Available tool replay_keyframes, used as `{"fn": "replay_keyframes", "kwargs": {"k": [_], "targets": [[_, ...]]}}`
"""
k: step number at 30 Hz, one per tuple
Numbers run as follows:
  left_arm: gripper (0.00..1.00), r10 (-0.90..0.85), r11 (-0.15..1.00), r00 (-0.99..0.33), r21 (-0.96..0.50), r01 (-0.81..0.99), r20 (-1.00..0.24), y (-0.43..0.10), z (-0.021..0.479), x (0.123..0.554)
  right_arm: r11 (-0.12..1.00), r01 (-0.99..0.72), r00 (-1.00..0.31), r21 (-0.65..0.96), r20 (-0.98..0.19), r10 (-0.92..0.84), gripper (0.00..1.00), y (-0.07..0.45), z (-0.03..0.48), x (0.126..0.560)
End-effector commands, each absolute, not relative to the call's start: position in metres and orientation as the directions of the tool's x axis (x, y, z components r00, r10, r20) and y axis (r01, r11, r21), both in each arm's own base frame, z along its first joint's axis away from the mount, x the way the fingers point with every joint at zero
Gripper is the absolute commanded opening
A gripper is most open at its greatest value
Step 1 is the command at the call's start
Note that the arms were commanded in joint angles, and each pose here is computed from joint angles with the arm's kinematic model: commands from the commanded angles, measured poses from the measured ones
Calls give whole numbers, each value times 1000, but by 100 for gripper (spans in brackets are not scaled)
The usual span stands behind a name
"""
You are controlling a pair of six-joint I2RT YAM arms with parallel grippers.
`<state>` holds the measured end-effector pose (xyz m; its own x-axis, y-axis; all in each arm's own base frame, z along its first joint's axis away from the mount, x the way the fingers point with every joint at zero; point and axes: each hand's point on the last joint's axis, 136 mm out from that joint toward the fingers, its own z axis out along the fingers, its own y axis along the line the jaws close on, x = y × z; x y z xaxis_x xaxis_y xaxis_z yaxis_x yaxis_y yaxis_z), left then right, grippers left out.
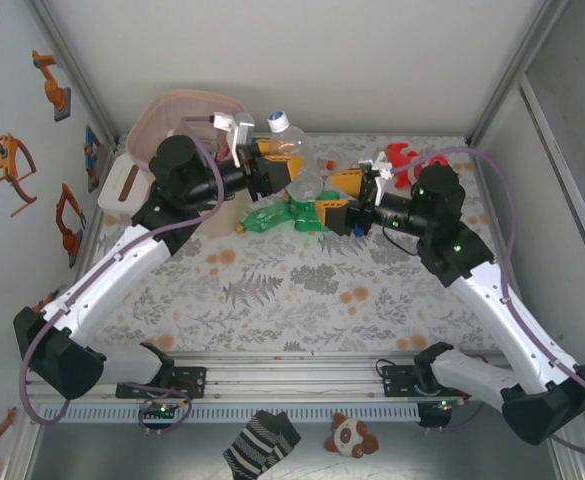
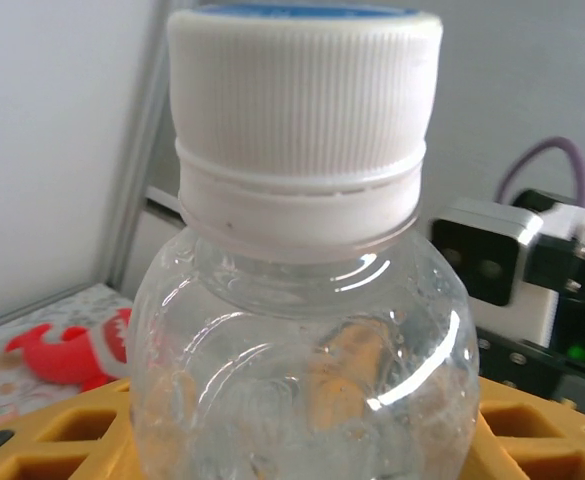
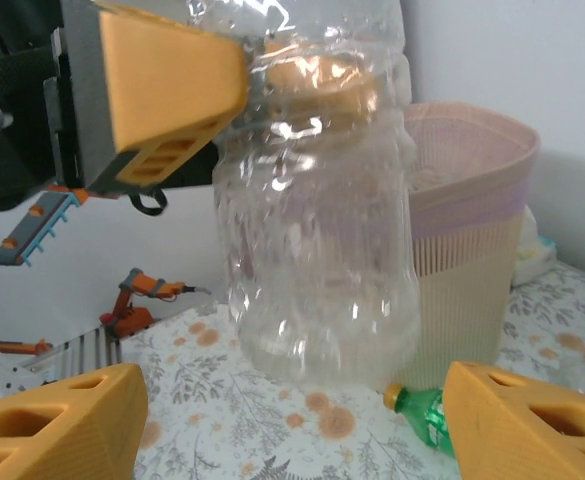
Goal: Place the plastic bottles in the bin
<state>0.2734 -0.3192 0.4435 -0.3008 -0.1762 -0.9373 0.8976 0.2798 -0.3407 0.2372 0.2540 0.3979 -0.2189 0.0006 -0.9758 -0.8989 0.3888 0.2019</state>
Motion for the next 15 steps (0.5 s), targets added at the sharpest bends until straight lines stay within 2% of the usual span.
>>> {"fn": "replay_keyframes", "kwargs": {"k": [1, 6, 12, 15], "targets": [[48, -201, 458, -256, -321, 829, -946, -288, 457, 296, 431, -889, -174, 155, -985, -6, 77, 247, 412, 235], [48, -230, 673, -253, -342, 656, -940, -237, 450, 333, 451, -878, -182, 159, -983, -8, 76, 245, 412, 237], [47, -257, 814, -296, -371, 447, -920, -180, 445, 365, 464, -871, -188, 160, -982, -13, 76, 244, 411, 241], [47, -291, 848, -338, -405, 342, -895, -153, 435, 381, 468, -870, -187, 157, -982, -19, 76, 244, 410, 242]]}}
